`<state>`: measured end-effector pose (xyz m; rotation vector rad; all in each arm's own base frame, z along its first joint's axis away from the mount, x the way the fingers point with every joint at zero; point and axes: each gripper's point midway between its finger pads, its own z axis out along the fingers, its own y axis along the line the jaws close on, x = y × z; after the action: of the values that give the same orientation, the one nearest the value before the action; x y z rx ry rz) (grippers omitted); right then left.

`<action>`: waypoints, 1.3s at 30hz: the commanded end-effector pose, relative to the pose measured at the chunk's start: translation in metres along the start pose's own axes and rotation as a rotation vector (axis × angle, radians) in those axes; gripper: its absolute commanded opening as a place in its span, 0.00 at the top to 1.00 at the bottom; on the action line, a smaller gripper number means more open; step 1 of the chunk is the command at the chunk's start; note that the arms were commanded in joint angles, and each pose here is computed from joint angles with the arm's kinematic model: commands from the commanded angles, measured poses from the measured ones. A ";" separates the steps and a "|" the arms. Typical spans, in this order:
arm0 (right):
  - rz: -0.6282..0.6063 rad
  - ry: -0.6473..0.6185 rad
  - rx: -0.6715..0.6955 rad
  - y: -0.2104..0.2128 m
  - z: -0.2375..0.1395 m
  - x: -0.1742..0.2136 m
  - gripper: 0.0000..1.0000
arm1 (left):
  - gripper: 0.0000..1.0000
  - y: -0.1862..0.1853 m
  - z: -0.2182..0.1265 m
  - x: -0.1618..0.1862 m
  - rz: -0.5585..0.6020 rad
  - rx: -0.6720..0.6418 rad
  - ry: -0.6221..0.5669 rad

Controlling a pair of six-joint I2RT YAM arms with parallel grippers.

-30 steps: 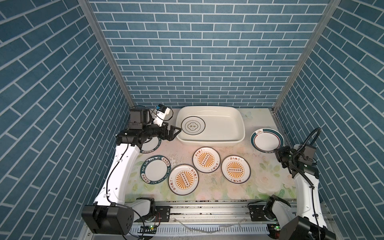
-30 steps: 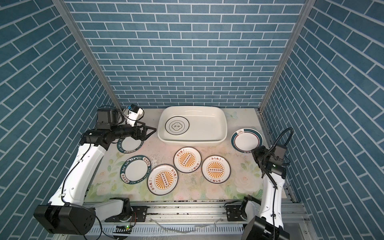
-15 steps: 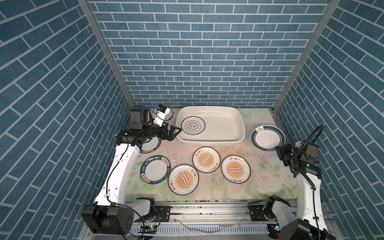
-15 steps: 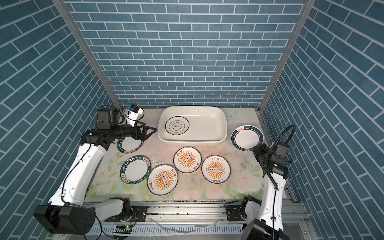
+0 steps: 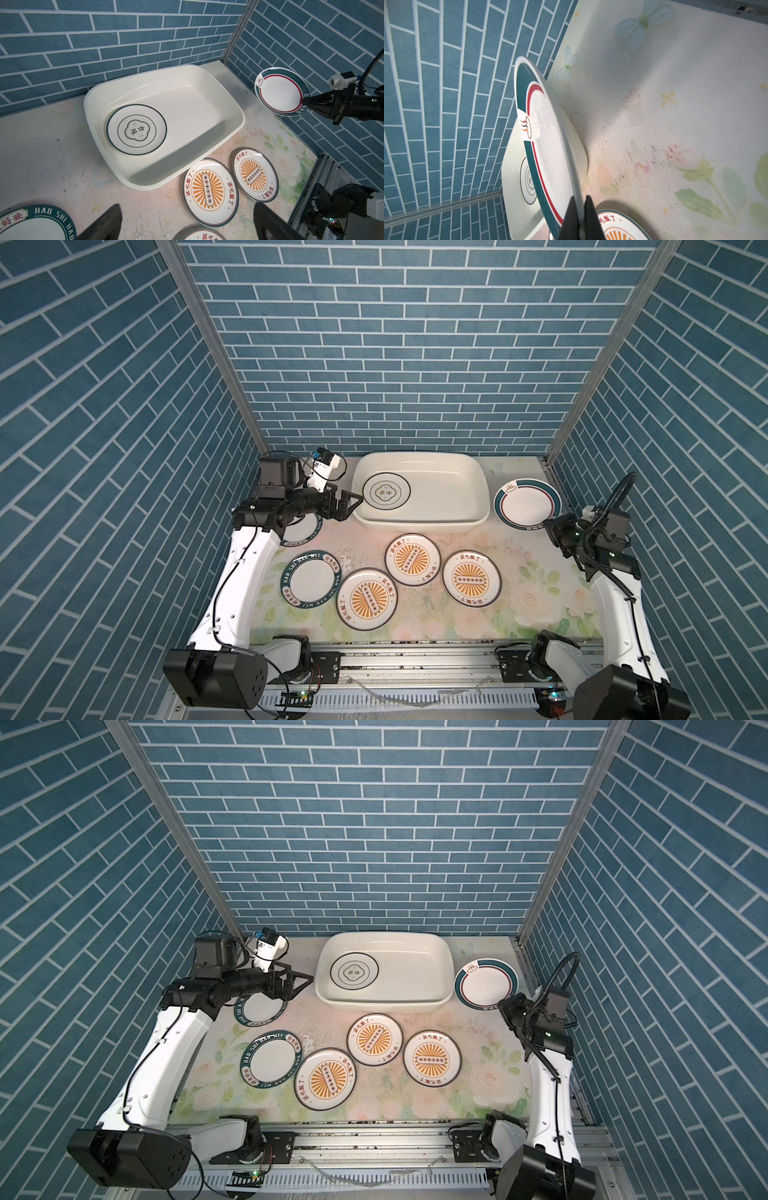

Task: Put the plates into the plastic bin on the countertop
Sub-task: 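Carry the upright plate with the right gripper over the bin and lower it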

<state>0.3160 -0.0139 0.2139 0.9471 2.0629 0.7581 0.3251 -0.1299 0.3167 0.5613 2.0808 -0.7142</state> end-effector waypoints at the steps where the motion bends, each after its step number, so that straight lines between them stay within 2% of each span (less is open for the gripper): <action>1: -0.059 -0.060 -0.065 0.036 0.004 -0.016 1.00 | 0.00 -0.001 -0.002 -0.011 0.007 -0.003 -0.018; 10: -0.154 -0.002 -0.131 0.099 0.043 -0.001 1.00 | 0.00 -0.001 -0.004 -0.010 0.006 -0.014 -0.020; 16: -0.225 0.058 -0.172 0.143 0.075 0.024 1.00 | 0.00 -0.003 -0.007 -0.015 0.011 -0.020 -0.028; 21: -0.275 0.133 -0.209 0.178 0.111 0.061 1.00 | 0.01 -0.004 -0.010 -0.018 0.013 -0.021 -0.034; 29: -0.339 0.292 -0.274 0.228 0.181 0.144 1.00 | 0.00 -0.004 -0.011 -0.015 0.013 -0.024 -0.030; 35: -0.345 0.383 -0.294 0.242 0.220 0.193 1.00 | 0.00 -0.003 -0.010 -0.013 0.014 -0.029 -0.028; 39: -0.340 0.420 -0.291 0.243 0.238 0.211 1.00 | 0.00 -0.002 -0.009 -0.012 0.014 -0.033 -0.024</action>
<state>0.4881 0.3251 0.1592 0.2706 2.3775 1.0049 0.3290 -0.1271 0.3255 0.5421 2.0747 -0.6882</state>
